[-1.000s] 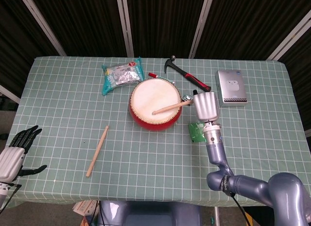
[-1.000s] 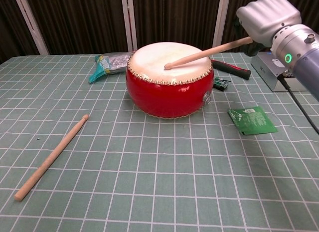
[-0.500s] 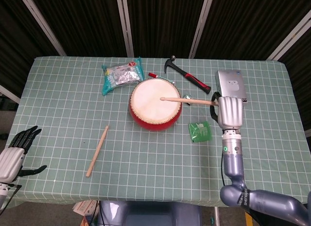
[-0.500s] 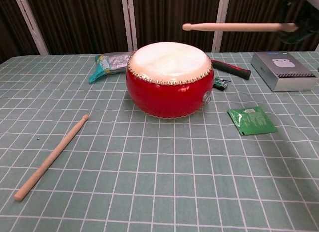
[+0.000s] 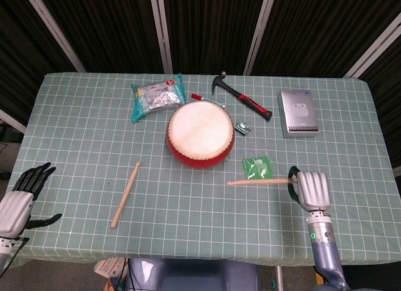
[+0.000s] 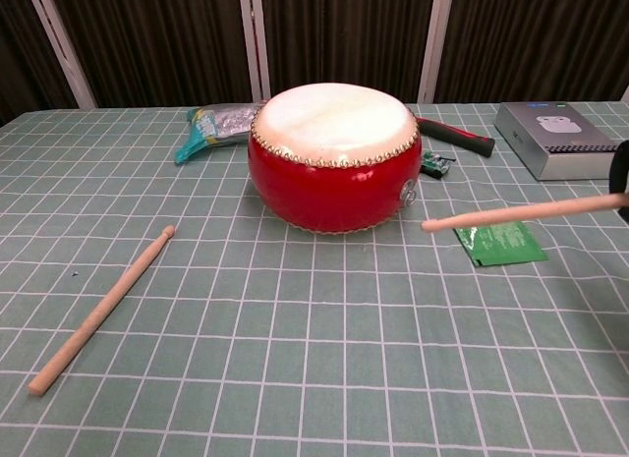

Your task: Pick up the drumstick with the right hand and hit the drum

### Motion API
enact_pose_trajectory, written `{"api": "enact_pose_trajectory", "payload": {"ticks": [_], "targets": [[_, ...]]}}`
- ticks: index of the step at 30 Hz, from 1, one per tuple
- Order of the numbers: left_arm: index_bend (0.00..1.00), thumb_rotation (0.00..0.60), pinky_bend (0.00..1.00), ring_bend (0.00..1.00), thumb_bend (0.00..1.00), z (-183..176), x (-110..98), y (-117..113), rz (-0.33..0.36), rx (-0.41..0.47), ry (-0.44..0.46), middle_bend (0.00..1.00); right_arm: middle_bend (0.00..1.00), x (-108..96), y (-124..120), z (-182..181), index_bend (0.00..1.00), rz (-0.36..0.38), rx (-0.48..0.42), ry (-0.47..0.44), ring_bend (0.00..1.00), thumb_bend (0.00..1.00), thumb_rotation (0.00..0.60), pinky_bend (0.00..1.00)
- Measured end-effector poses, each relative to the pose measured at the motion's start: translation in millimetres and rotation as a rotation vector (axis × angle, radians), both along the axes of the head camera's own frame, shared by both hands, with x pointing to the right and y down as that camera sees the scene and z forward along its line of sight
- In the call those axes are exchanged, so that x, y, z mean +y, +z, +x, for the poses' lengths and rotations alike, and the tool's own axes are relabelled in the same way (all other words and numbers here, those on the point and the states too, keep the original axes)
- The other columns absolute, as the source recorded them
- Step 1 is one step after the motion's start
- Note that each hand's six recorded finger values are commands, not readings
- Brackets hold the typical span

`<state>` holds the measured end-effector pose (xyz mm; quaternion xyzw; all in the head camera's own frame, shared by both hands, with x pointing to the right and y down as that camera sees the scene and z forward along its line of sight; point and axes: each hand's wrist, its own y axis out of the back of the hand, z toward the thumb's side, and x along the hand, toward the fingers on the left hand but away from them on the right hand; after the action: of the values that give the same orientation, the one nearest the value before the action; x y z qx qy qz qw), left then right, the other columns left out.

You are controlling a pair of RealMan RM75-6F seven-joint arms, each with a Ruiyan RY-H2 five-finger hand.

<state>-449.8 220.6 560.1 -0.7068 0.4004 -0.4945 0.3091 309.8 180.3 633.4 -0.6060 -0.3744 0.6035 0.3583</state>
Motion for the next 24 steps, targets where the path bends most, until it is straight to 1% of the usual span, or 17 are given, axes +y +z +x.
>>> {"api": "enact_pose_trajectory", "payload": {"ticks": [3,8,13,16,19,22,24], "targets": [[0.00,0.600,0.00,0.00,0.00,0,1,0,0.002,0.000,0.000,0.00,1.00,13,14,-6,0.93,-0.028,-0.003,0.004,1.00,0.56,0.600,1.00],[0.00,0.600,0.00,0.00,0.00,0,1,-2,0.013,0.003,-0.002,0.00,1.00,26,34,-13,0.80,-0.068,0.015,0.019,1.00,0.56,0.600,1.00],[0.00,0.600,0.00,0.00,0.00,0,1,-2,0.016,0.001,0.001,0.00,1.00,30,42,-12,0.64,-0.088,0.073,0.003,1.00,0.56,0.600,1.00],[0.00,0.600,0.00,0.00,0.00,1,1,-2,0.015,0.001,0.002,0.00,1.00,32,44,-11,0.58,-0.094,0.116,-0.009,1.00,0.56,0.600,1.00],[0.00,0.600,0.00,0.00,0.00,1,1,-2,0.016,0.000,0.000,0.00,1.00,35,43,-7,0.51,-0.105,0.144,-0.006,1.00,0.54,0.600,0.98],[0.00,0.600,0.00,0.00,0.00,0,2,-2,0.015,0.000,-0.002,0.00,0.99,39,41,-3,0.37,-0.119,0.167,-0.002,1.00,0.49,0.600,0.96],[0.00,0.600,0.00,0.00,0.00,0,2,-3,0.017,-0.002,-0.003,0.00,0.96,41,38,0,0.26,-0.129,0.179,0.001,1.00,0.46,0.600,0.94]]}}
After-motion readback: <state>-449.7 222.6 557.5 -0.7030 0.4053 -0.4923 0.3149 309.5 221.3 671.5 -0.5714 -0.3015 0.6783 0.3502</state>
